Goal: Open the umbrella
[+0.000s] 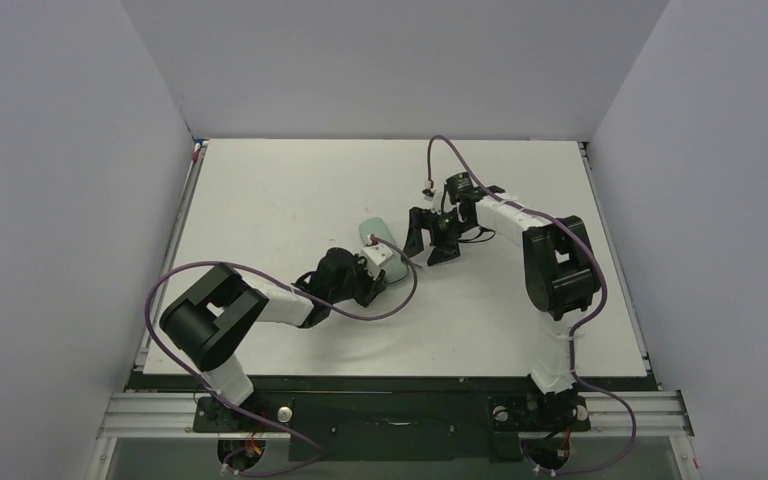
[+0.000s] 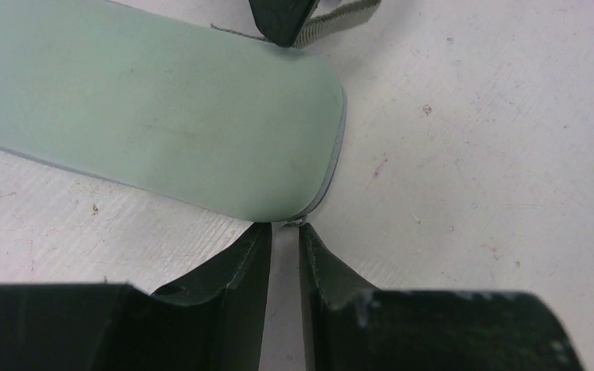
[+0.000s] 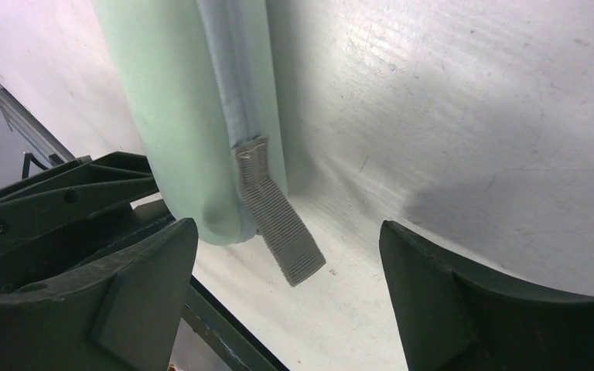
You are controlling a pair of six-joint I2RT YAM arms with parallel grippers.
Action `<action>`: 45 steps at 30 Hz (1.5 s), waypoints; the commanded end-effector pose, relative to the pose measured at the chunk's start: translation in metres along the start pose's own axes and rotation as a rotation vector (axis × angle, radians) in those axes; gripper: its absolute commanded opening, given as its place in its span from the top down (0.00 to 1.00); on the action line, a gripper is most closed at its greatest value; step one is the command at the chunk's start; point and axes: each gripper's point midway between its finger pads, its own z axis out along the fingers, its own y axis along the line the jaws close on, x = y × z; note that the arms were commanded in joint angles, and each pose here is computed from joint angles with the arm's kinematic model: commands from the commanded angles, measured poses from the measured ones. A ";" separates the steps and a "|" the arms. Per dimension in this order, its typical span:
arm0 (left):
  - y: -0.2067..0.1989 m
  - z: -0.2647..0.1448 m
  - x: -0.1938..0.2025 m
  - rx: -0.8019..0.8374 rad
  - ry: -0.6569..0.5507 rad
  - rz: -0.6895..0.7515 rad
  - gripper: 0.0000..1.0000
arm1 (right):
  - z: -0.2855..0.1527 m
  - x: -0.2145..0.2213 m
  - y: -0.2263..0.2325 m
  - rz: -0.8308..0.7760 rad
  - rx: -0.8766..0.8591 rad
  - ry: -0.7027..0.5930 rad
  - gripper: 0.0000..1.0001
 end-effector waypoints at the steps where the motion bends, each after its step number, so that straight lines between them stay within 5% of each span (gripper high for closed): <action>1: 0.001 0.005 -0.027 -0.010 -0.085 0.001 0.81 | -0.017 -0.035 0.027 -0.083 -0.062 -0.127 0.17; 8: 0.002 0.006 -0.031 -0.013 -0.092 0.006 0.76 | 0.000 -0.046 0.047 -0.092 -0.069 -0.159 0.17; 12: 0.002 0.007 -0.031 -0.019 -0.089 0.002 0.60 | 0.010 -0.050 0.049 -0.087 -0.053 -0.190 0.20; 18: 0.007 0.014 -0.032 -0.065 -0.090 -0.004 0.57 | 0.027 -0.039 0.036 -0.027 -0.026 -0.191 0.39; 25: 0.015 0.027 -0.041 -0.133 -0.110 -0.035 0.72 | 0.038 -0.027 0.029 0.018 0.004 -0.191 0.60; 32: 0.012 0.026 -0.046 -0.122 -0.123 -0.024 0.99 | 0.042 -0.016 0.020 0.004 0.028 -0.166 1.00; 45: 0.038 0.010 -0.037 -0.160 -0.119 0.020 1.00 | 0.040 0.006 -0.005 -0.106 0.056 -0.052 1.00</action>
